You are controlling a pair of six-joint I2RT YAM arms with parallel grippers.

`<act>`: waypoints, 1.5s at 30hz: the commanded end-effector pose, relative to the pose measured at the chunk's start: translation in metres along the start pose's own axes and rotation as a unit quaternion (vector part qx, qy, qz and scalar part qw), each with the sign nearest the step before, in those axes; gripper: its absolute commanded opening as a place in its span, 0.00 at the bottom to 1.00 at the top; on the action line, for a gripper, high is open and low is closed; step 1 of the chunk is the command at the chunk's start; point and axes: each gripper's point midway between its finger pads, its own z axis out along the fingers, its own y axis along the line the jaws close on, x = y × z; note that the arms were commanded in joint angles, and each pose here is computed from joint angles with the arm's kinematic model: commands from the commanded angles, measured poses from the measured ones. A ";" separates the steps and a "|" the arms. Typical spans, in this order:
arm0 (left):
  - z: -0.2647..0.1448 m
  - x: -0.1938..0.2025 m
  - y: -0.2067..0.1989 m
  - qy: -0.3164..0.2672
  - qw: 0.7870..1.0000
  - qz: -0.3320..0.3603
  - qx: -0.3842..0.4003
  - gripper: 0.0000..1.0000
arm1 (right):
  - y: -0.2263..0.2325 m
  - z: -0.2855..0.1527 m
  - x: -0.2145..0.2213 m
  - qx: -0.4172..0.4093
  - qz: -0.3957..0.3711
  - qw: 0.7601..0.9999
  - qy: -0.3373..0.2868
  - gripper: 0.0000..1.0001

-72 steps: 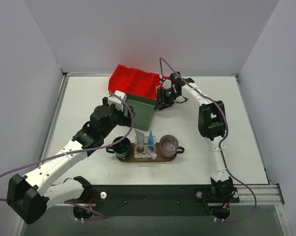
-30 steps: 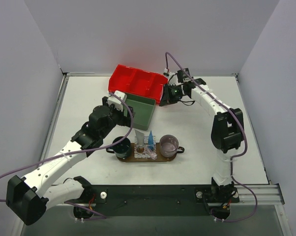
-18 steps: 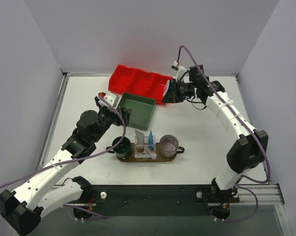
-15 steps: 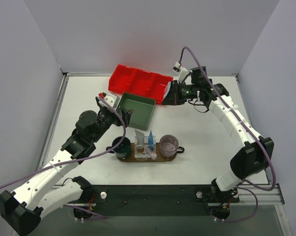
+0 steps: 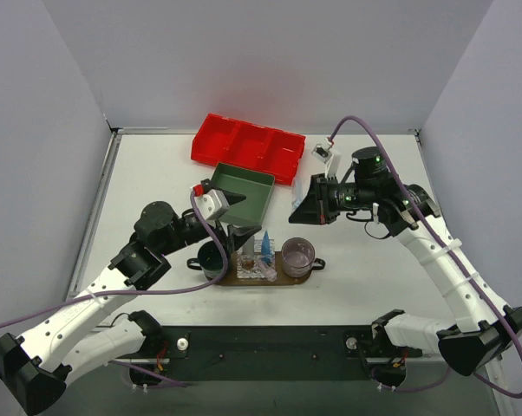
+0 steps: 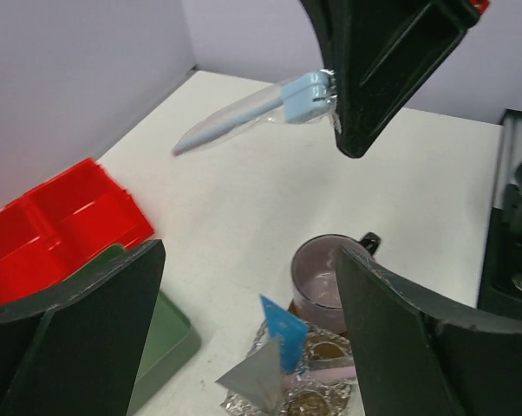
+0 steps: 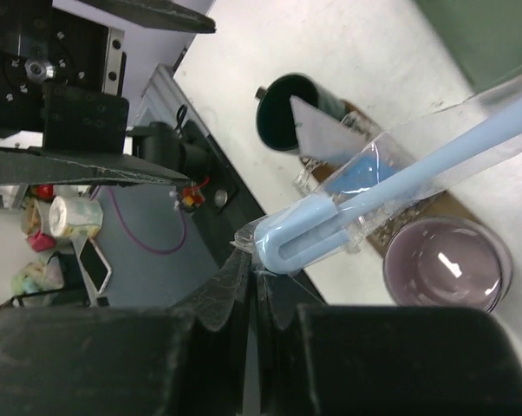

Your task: Prepare toiletry sets of a toothbrush and toothpaste on the tray

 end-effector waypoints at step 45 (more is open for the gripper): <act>0.003 0.006 -0.148 0.003 0.946 -0.005 0.325 0.00 | 0.131 -0.043 0.103 -0.152 0.024 0.972 0.180 0.27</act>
